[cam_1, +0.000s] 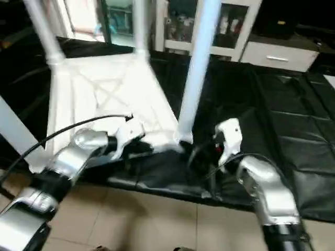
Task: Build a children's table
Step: Rotate leg to tighten
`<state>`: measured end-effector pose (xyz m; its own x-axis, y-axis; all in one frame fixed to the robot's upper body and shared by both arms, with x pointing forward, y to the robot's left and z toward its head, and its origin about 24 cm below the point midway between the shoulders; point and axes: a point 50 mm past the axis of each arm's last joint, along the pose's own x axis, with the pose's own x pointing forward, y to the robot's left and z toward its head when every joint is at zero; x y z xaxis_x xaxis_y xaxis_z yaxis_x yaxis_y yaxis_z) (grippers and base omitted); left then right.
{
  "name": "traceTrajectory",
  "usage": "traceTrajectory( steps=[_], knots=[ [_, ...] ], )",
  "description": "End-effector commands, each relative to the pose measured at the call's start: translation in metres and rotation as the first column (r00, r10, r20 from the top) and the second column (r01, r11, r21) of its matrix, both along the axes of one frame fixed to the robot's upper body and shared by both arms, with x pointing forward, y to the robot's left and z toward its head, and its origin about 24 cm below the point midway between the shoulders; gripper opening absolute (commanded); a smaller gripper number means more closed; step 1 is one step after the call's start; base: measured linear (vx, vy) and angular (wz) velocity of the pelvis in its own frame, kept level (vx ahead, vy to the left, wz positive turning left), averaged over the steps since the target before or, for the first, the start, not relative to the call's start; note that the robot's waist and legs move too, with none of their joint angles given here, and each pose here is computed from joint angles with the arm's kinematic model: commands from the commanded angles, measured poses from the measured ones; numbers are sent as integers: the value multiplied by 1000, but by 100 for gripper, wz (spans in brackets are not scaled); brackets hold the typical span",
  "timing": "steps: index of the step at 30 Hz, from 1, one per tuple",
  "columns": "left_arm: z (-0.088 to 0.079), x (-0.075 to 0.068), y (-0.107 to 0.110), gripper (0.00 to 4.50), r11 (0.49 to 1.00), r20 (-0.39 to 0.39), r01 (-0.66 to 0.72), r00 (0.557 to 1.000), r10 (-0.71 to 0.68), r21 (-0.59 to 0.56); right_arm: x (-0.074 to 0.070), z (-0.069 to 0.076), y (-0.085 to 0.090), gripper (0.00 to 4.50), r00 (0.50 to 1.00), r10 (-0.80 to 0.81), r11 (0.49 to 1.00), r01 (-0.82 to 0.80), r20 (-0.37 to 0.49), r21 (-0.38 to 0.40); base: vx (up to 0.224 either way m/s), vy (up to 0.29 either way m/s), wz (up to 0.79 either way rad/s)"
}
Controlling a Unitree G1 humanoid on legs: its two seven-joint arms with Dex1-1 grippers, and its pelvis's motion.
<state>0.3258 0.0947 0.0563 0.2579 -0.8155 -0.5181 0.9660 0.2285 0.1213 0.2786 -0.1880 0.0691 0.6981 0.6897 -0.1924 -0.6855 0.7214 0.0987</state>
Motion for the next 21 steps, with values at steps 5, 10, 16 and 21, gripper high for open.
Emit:
traceTrajectory(
  steps=[5,10,16,21],
  knots=[
    [8,-15,-24,0,981,-12,163,986,-165,-105,3,13,-1,448,994,106,994,-105,22,-29,0,0,0],
    [10,-14,-21,0,982,-7,172,985,-173,-81,0,14,-6,410,971,235,970,-237,-37,-61,0,0,0],
    [11,-15,-18,0,981,-12,177,984,-179,-75,2,12,-17,358,959,272,956,-279,-75,-95,0,0,0],
    [10,-16,-18,0,981,-16,178,984,-180,-75,8,10,-23,314,963,256,959,-263,-80,-104,0,0,0]
  ],
)
